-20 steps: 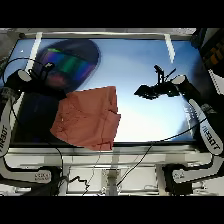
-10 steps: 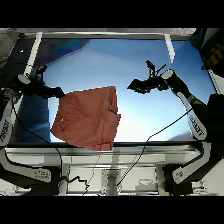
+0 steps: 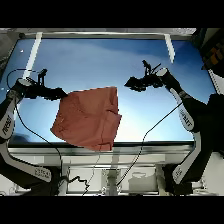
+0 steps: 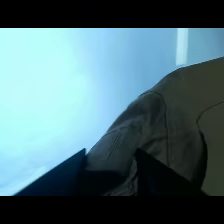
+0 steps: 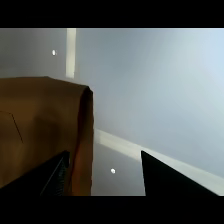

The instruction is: Fold the clothes and pants, and hang the long-sleeved shirts on hangers.

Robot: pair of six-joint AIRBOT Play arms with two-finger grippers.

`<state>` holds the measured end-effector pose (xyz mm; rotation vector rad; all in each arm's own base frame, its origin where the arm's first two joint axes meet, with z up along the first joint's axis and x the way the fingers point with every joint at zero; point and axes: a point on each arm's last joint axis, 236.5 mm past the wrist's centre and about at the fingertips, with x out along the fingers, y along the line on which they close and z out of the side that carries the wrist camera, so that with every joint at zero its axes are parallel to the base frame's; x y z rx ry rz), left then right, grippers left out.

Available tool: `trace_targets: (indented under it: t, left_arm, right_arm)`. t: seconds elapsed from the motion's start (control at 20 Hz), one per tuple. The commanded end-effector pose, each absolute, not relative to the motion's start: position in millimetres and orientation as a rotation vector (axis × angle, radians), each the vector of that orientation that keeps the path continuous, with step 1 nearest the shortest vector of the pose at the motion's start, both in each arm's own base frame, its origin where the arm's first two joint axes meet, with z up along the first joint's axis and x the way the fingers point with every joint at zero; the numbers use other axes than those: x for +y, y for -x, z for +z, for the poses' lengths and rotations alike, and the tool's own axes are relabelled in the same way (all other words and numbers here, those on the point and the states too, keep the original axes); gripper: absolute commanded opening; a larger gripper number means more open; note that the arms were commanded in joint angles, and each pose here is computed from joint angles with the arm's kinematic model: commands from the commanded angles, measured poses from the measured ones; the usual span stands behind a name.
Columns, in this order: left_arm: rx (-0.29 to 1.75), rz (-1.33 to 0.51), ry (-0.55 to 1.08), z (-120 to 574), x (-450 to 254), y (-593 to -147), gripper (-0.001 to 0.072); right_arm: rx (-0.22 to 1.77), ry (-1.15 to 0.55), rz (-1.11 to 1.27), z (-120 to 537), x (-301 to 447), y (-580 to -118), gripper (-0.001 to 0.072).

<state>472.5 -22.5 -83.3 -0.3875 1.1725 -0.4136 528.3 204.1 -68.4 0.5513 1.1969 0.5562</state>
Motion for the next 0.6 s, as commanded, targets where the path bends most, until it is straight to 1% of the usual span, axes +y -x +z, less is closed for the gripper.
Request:
trace_targets:
  t: [0.0, 0.25, 0.55]
  left_arm:
    - [1.127, -0.462, 0.381, -78, -39, -481, 0.0019]
    - [1.092, -0.539, 0.263, -78, -69, -485, 0.0024]
    - [1.091, -0.553, 0.251, -78, -79, -485, 0.0024]
  right_arm:
    - [1.191, -0.527, 0.594, -76, 226, -540, 0.0523]
    - [1.314, -0.493, 0.564, -115, 234, -521, 0.0523]
    - [1.323, -0.467, 0.583, -117, 247, -515, 0.0508]
